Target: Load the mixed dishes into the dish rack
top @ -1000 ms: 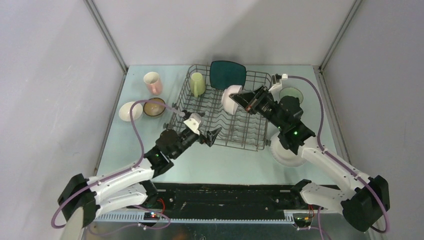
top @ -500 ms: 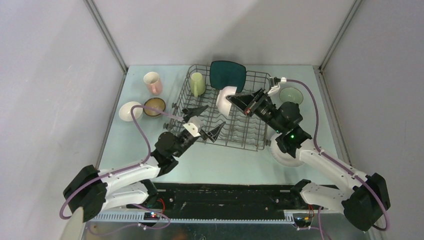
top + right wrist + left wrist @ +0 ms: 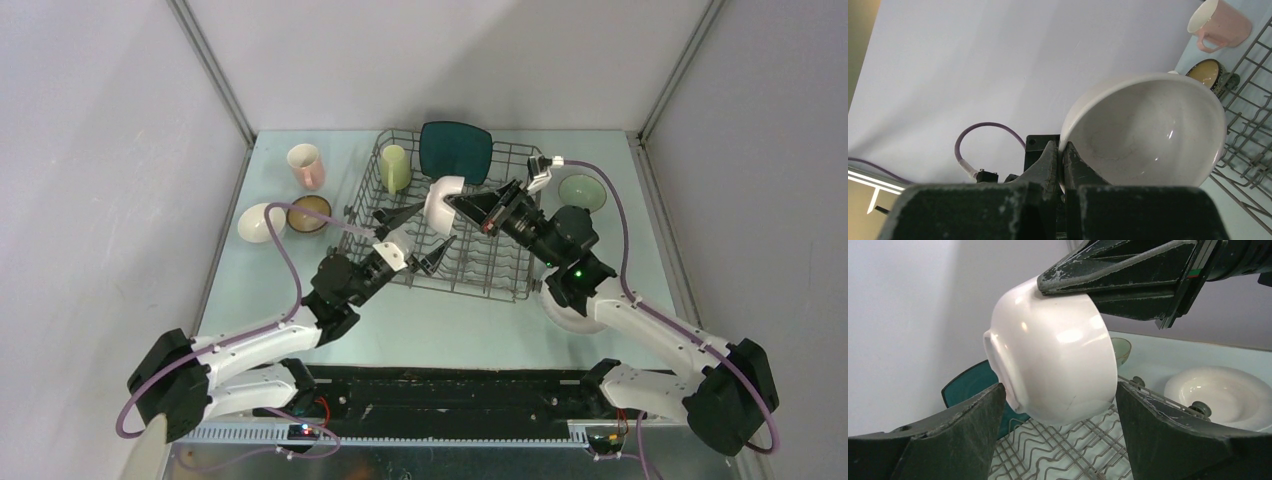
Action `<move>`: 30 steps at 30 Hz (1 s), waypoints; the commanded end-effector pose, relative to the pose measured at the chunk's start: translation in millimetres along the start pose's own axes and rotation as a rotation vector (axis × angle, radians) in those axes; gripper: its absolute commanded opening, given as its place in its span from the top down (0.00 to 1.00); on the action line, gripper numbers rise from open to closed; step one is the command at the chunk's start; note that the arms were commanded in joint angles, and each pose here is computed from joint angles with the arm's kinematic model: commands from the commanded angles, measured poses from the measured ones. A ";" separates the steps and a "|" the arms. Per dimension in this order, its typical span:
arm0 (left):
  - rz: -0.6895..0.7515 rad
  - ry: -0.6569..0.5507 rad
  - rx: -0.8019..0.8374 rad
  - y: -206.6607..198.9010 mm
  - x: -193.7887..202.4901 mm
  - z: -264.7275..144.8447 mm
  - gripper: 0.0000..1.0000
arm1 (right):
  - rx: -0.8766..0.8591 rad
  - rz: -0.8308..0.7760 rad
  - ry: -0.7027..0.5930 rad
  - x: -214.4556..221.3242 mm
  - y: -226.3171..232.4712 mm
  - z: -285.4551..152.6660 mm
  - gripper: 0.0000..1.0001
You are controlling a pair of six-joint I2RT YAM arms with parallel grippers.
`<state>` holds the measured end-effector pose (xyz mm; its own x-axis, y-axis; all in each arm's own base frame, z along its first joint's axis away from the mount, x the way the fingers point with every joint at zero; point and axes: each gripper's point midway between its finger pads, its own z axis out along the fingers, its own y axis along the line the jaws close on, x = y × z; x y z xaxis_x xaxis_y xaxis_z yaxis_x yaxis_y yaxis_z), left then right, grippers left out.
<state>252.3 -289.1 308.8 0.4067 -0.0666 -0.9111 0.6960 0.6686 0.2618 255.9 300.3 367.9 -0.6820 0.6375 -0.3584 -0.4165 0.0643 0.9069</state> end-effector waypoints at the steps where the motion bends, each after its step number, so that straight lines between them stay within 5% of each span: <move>1: 0.053 -0.035 0.031 -1.5 -19.0 8.9 0.13 | -0.092 -0.008 -0.032 -6.0 24.5 2.3 1.00; 8: 0.055 -0.038 0.050 -4.3 -21.7 9.0 0.23 | -0.079 -0.004 -0.019 -1.3 20.0 4.0 1.00; 13: 0.067 -0.005 0.063 -5.3 -17.4 8.4 0.65 | -0.061 -0.023 -0.020 -0.7 16.2 3.6 0.98; 16: 0.067 0.024 0.048 -2.3 -13.0 6.7 0.97 | -0.044 -0.040 -0.014 0.1 11.2 3.3 0.76; 22: 0.064 0.064 -0.036 12.1 -5.7 -2.6 1.00 | 0.024 -0.061 0.035 7.3 -10.4 1.7 0.50; 23: 0.065 0.071 -0.049 14.2 -4.2 -4.1 1.00 | 0.040 -0.066 0.043 8.8 -14.9 0.8 0.33; 27: 0.048 0.115 -0.098 20.2 9.6 -13.9 1.00 | 0.096 -0.095 0.047 9.1 -28.3 -6.5 0.03; 30: 0.021 0.124 -0.124 22.5 16.8 -20.1 1.00 | 0.186 -0.112 0.044 8.7 -47.0 -13.9 0.01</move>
<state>261.6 -273.7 282.6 0.3321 0.0820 -0.9397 0.6497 0.7023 0.2910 260.4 303.0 334.6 -0.6858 0.5931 -0.4219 -0.3935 0.1855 0.9004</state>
